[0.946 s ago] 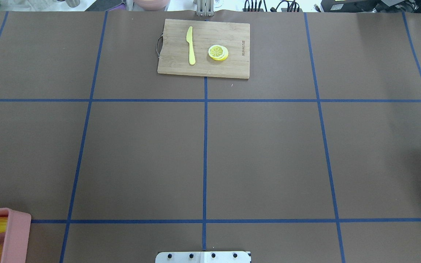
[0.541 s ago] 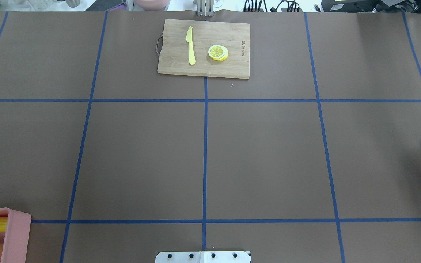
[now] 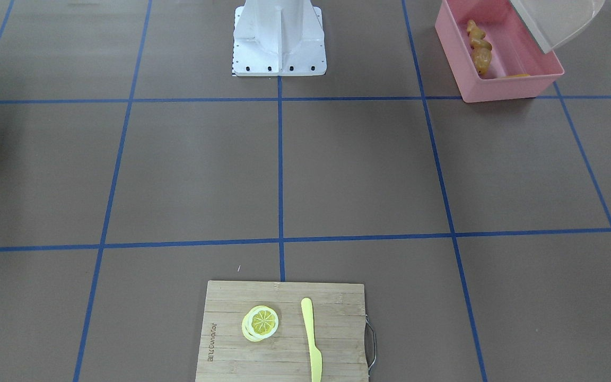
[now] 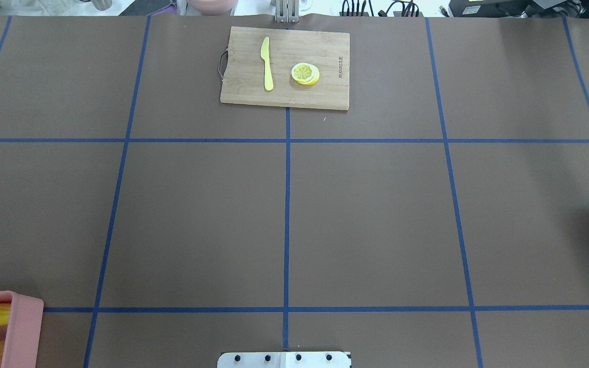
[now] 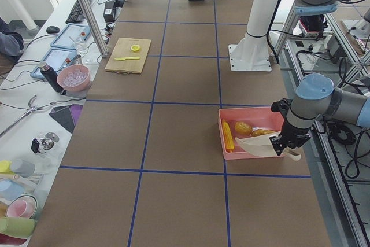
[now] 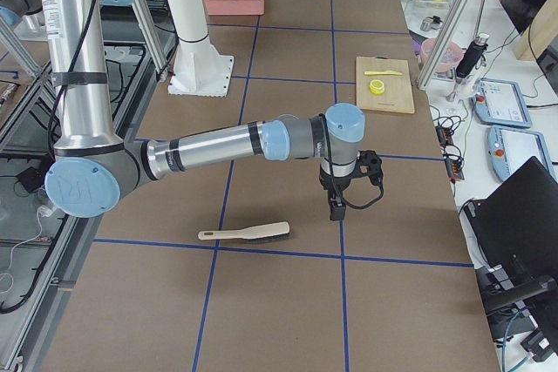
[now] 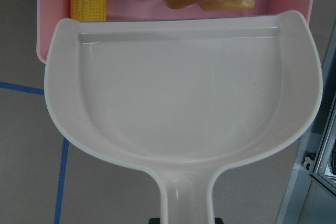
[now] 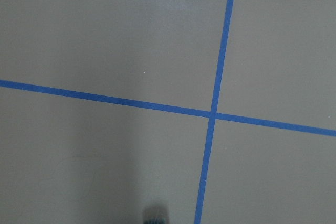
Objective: Sweep and dump trash into bin
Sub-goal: 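Bring the empty dustpan back onto the table with the left gripper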
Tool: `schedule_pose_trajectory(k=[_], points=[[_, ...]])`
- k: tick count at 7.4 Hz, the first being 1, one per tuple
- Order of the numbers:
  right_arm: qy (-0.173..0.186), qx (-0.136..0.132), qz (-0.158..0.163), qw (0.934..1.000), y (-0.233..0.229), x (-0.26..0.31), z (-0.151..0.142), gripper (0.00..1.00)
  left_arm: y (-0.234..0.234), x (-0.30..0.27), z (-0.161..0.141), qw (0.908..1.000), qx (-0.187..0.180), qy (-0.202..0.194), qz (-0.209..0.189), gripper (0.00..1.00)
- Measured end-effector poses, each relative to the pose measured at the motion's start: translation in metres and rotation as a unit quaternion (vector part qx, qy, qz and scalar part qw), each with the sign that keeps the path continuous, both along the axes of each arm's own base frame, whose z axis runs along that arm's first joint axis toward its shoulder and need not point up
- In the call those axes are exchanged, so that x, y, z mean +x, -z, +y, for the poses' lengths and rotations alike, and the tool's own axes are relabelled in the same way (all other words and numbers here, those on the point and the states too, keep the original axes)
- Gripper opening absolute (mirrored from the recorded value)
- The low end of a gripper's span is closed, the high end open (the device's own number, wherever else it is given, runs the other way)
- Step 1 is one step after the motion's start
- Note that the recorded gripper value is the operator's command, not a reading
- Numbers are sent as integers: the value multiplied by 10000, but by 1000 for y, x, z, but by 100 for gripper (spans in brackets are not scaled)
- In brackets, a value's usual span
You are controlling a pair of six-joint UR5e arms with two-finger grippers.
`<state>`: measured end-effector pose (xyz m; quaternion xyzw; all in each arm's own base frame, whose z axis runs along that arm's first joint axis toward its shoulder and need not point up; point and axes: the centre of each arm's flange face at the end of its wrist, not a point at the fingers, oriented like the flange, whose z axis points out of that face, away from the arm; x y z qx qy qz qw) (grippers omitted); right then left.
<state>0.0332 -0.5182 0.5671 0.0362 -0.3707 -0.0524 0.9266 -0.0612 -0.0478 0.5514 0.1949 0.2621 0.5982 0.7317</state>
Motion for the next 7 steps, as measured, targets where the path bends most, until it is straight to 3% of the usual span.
schedule_pose_trajectory(k=[1, 2, 4, 5, 7], points=[[-36, -225, -314, 9992, -14, 0, 3, 100, 9, 4, -2, 9993, -85, 277, 225, 0], [-78, -361, -431, 9984, -22, -1, 5, 100, 19, 6, -5, 9967, -175, 661, 437, 0], [-113, -544, -335, 9979, -40, 0, 7, 100, 34, 14, -21, 9881, -169, 1264, 860, 0], [-113, -608, -273, 9977, -46, -1, 6, 100, 40, 20, -33, 9836, -133, 1434, 1089, 0], [-124, -719, -198, 9971, -57, -1, 7, 100, 53, 45, -69, 9808, 31, 1283, 1468, 0]])
